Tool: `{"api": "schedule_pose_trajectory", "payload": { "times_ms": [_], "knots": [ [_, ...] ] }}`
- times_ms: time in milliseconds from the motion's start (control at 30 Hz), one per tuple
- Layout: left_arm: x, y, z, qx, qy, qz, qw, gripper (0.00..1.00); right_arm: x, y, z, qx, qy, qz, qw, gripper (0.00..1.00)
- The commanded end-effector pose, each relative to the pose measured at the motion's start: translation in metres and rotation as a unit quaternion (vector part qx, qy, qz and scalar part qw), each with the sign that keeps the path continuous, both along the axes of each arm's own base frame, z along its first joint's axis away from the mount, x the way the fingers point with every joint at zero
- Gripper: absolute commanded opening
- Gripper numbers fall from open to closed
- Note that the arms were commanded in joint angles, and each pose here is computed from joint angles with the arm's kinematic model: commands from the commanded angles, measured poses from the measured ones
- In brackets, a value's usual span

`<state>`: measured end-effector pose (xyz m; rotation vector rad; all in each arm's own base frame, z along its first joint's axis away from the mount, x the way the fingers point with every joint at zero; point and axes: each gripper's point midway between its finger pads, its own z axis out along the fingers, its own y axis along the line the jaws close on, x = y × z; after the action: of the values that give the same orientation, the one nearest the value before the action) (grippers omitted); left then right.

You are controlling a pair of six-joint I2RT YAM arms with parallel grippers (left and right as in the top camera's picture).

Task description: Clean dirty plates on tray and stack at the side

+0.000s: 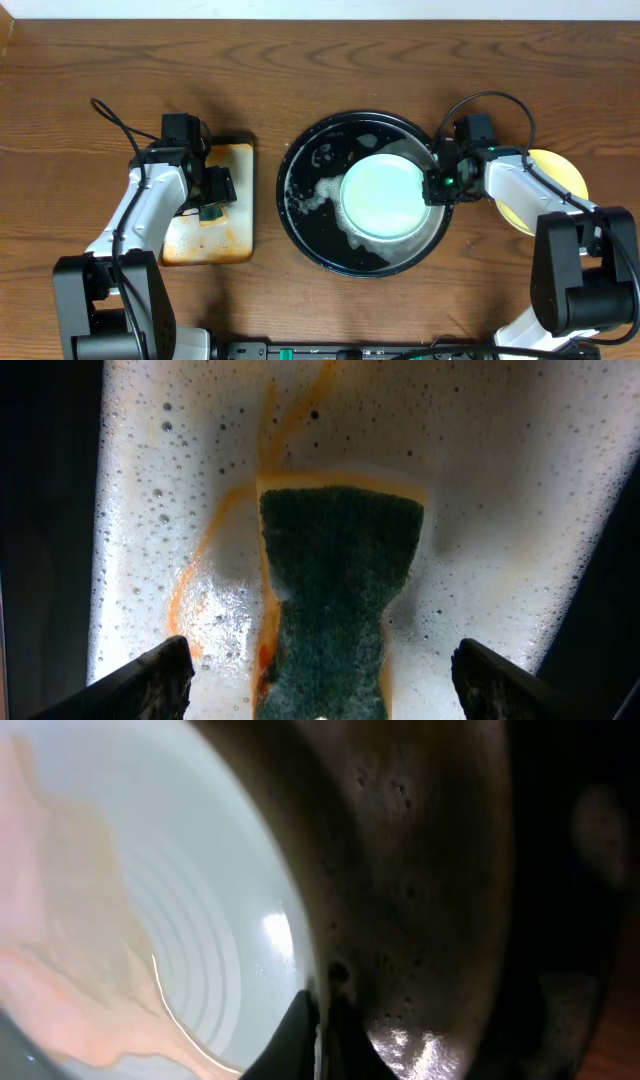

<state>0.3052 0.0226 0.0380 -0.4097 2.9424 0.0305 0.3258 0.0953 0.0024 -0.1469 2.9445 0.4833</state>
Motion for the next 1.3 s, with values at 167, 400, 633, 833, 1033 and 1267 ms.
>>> {"api": "schedule_pose_trajectory", "payload": {
  "times_ms": [167,400,633,833,1033,1267],
  "knots": [
    [-0.004,0.001,-0.002,0.003,0.006,-0.002,1.000,0.84,0.014,-0.008,0.025,-0.022,-0.046,-0.016,0.999,0.01],
    [-0.004,0.001,-0.002,0.003,0.006,-0.002,1.000,0.84,0.031,-0.014,0.075,-0.039,-0.136,-0.024,0.990,0.01],
    [-0.004,0.001,-0.002,0.003,0.006,-0.002,1.000,0.84,0.022,-0.011,0.079,-0.068,-0.140,0.003,0.988,0.01],
    [-0.004,0.001,-0.002,0.003,0.006,-0.002,1.000,0.84,0.008,-0.006,0.048,-0.058,-0.076,0.014,0.995,0.25],
    [-0.004,0.001,-0.002,0.003,0.006,-0.002,1.000,0.84,0.003,0.008,0.006,-0.024,-0.020,0.026,0.999,0.22],
    [-0.004,0.001,-0.002,0.003,0.006,-0.002,1.000,0.84,0.007,0.016,-0.001,0.001,-0.015,0.013,1.000,0.01]
  ]
}}
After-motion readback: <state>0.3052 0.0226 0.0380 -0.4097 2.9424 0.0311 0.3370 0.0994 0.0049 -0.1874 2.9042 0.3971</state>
